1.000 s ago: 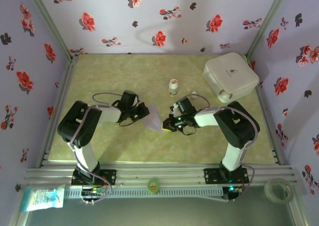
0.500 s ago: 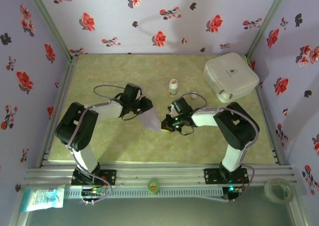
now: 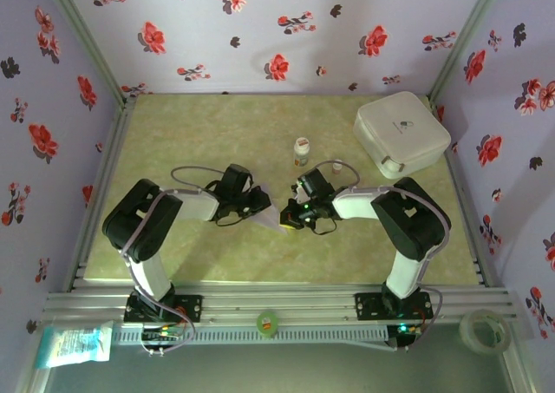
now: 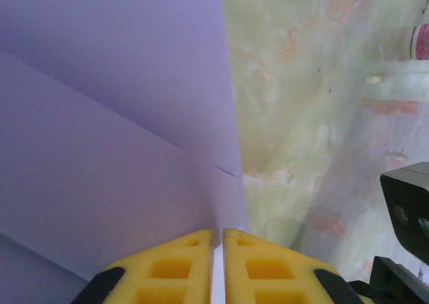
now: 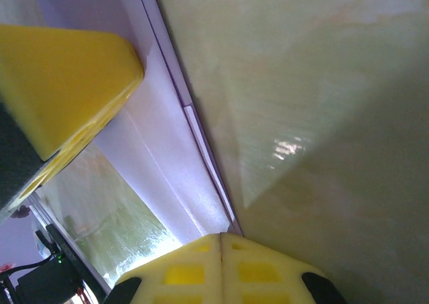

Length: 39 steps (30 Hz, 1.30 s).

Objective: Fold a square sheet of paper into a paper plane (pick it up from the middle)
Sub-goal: Fourth fold the wing at the center of the table.

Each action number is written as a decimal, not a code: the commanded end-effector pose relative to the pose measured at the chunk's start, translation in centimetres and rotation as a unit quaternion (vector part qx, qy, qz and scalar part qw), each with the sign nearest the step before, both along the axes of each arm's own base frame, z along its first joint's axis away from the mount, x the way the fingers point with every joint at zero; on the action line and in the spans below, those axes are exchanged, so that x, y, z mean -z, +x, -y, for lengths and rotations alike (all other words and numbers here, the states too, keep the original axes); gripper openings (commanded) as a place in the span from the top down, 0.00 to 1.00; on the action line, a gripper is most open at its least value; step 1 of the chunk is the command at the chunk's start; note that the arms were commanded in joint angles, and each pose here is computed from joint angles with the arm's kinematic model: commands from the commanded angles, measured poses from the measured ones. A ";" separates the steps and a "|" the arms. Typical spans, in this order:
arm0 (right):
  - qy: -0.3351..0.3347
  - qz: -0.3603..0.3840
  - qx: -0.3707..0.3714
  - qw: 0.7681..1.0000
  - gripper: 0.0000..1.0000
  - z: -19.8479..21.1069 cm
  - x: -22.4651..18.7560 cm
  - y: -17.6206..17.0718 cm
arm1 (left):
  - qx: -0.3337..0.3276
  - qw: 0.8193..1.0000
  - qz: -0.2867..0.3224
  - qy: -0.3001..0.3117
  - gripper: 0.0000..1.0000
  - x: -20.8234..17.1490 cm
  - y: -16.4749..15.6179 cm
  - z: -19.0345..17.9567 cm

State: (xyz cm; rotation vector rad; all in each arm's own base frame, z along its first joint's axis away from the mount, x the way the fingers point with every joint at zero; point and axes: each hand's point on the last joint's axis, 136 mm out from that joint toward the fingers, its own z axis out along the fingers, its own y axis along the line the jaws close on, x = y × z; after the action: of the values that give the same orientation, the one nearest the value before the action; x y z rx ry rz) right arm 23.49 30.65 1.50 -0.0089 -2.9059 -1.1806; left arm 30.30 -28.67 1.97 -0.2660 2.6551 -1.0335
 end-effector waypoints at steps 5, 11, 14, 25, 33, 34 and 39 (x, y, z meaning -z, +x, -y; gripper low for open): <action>-0.082 -0.054 0.003 0.995 1.00 3.0 4.7 -2.6 | -0.060 0.997 -0.017 0.051 0.88 3.1 1.6 -4.7; -0.088 -0.055 0.003 0.995 1.00 3.3 4.9 -2.8 | -0.064 0.997 -0.013 0.041 0.88 3.0 2.8 -5.8; -0.093 -0.054 0.000 0.994 1.00 3.5 5.1 -3.0 | -0.065 0.997 -0.007 0.043 0.88 3.0 3.3 -6.5; -0.100 -0.056 -0.005 0.993 1.00 3.9 5.2 -3.3 | -0.063 0.998 0.022 0.014 0.86 2.3 6.6 -9.8; -0.098 -0.052 -0.007 0.994 1.00 3.6 4.7 -3.1 | -0.097 0.995 0.000 0.030 0.86 1.9 8.6 -12.5; -0.097 -0.052 -0.007 0.994 1.00 3.6 4.6 -3.1 | -0.097 0.995 0.003 0.028 0.86 1.4 8.8 -12.4; -0.096 -0.048 -0.006 0.994 1.00 3.4 4.3 -2.8 | -0.091 0.995 0.025 0.014 0.85 -2.1 9.8 -11.7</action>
State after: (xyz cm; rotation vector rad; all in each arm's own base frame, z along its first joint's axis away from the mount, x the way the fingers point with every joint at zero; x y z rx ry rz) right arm 23.92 31.11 1.47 0.0444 -2.9159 -1.2190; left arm 39.46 -17.76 2.62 -0.4783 2.5540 -0.9966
